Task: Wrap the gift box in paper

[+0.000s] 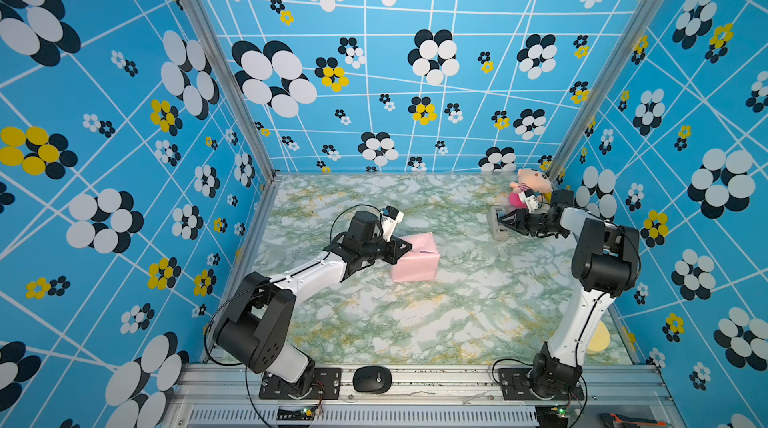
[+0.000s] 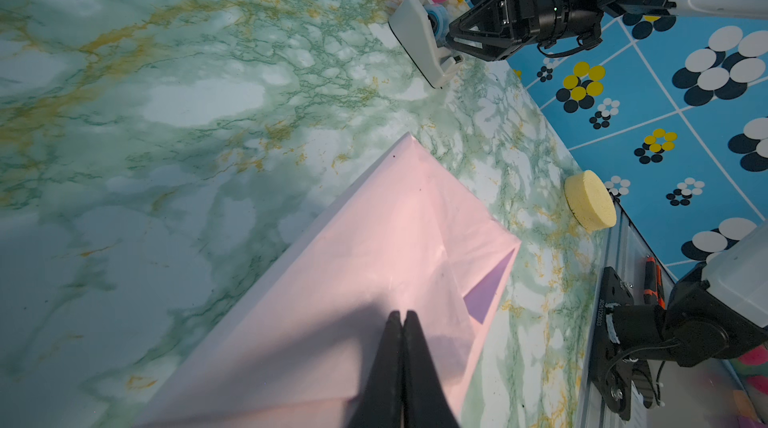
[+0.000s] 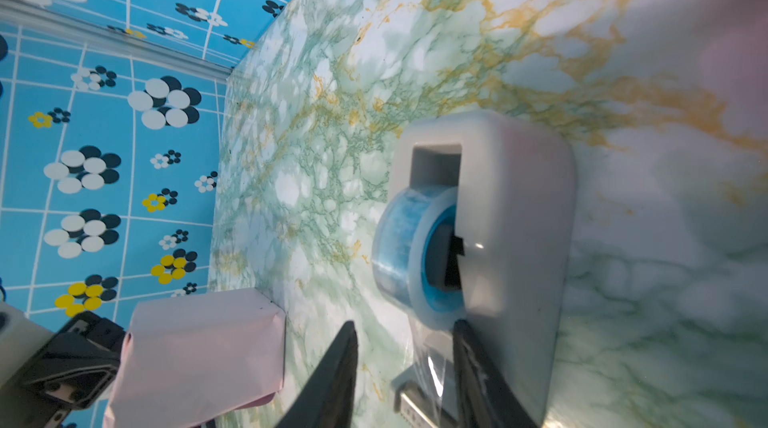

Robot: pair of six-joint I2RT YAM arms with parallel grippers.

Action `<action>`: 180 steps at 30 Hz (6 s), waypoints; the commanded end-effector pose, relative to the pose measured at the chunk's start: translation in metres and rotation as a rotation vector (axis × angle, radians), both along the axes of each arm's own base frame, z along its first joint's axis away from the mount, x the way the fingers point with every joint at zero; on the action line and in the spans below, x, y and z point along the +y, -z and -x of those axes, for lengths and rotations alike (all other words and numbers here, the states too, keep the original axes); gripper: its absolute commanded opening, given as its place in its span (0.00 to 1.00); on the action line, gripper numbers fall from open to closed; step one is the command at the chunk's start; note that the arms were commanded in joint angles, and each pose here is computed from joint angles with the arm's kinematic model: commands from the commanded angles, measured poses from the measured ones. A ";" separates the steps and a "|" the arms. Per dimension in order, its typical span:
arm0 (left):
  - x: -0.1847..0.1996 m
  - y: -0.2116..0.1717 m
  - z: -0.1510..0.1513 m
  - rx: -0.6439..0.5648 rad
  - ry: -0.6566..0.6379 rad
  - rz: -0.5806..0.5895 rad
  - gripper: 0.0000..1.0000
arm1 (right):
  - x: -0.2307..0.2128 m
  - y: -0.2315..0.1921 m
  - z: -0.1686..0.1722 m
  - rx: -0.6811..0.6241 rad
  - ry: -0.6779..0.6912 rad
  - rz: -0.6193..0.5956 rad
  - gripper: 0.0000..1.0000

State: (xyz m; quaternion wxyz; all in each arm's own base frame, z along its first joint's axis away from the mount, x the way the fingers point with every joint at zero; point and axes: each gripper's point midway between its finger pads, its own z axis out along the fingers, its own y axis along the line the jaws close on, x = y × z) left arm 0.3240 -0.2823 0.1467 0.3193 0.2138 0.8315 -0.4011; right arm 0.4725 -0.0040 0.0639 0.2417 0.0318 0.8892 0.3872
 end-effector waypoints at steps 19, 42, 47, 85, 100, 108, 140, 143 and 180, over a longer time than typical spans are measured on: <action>0.019 0.053 0.006 0.135 -0.055 -0.152 0.06 | -0.007 0.003 0.006 0.087 -0.039 0.028 0.40; 0.018 0.049 0.005 0.124 -0.052 -0.151 0.06 | 0.014 0.007 0.010 0.139 -0.144 -0.055 0.36; 0.017 0.048 0.005 0.124 -0.050 -0.146 0.06 | 0.014 0.011 0.010 0.156 -0.146 -0.071 0.35; 0.018 0.047 0.006 0.115 -0.051 -0.145 0.06 | 0.011 -0.042 0.024 0.161 0.007 -0.184 0.00; 0.019 0.046 0.009 0.109 -0.050 -0.139 0.06 | 0.005 -0.009 0.071 0.330 0.102 -0.068 0.00; 0.018 0.045 0.009 0.105 -0.047 -0.136 0.06 | 0.003 0.013 0.089 0.381 0.139 -0.030 0.00; 0.018 0.049 0.010 0.099 -0.047 -0.150 0.06 | 0.042 -0.066 0.115 0.148 0.112 -0.006 0.00; 0.018 0.050 0.011 0.095 -0.049 -0.148 0.06 | 0.071 -0.102 0.123 0.054 0.071 -0.042 0.00; 0.017 0.052 0.014 0.060 -0.048 -0.114 0.06 | 0.314 -0.107 0.159 0.263 -0.123 -0.175 0.00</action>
